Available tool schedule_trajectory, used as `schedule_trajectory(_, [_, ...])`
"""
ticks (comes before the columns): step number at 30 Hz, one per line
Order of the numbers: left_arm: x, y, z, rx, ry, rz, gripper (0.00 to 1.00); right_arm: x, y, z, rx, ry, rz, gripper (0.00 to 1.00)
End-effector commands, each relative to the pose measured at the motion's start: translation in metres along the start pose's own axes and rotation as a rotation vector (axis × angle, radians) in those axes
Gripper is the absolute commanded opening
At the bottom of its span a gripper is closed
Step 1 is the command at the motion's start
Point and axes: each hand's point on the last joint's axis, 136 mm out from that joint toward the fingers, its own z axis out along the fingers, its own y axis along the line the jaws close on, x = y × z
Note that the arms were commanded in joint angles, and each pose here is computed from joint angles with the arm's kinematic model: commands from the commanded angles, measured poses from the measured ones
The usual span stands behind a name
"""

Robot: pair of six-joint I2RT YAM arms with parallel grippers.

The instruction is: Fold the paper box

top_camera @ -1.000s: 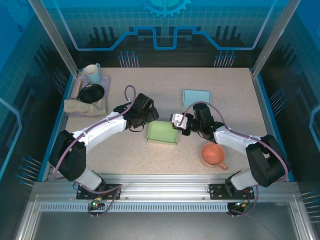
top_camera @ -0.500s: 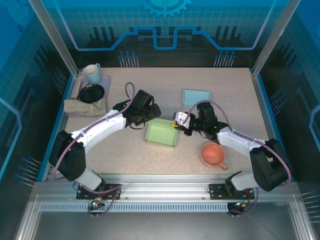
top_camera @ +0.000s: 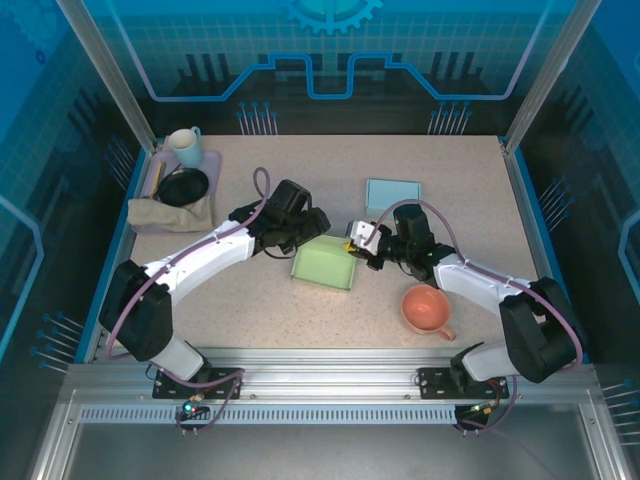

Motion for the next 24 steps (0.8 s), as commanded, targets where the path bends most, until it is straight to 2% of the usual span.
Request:
schedule_trajectory(1, [0.013, 0.000, 0.007, -0.007, 0.046, -0.007, 0.70, -0.002, -0.002, 0.006, 0.017, 0.008, -0.053, 0.05])
schedule_trajectory(5, [0.015, 0.012, 0.015, -0.046, 0.041, -0.013, 0.60, 0.004, 0.002, 0.011, 0.010, 0.048, -0.075, 0.05])
schedule_trajectory(8, [0.019, 0.017, 0.022, -0.056, 0.050, -0.017, 0.56, 0.006, 0.004, 0.014, 0.004, 0.068, -0.086, 0.08])
schedule_trajectory(11, [0.022, 0.027, 0.028, -0.090, 0.056, -0.005, 0.55, 0.009, 0.006, 0.015, 0.001, 0.090, -0.095, 0.15])
schedule_trajectory(19, [0.026, 0.058, 0.036, -0.183, 0.033, 0.014, 0.54, 0.003, 0.011, 0.005, -0.007, 0.081, -0.091, 0.43])
schedule_trajectory(24, [0.025, 0.068, 0.035, -0.218, 0.013, 0.020, 0.54, -0.014, 0.019, -0.008, -0.026, 0.033, -0.063, 0.53])
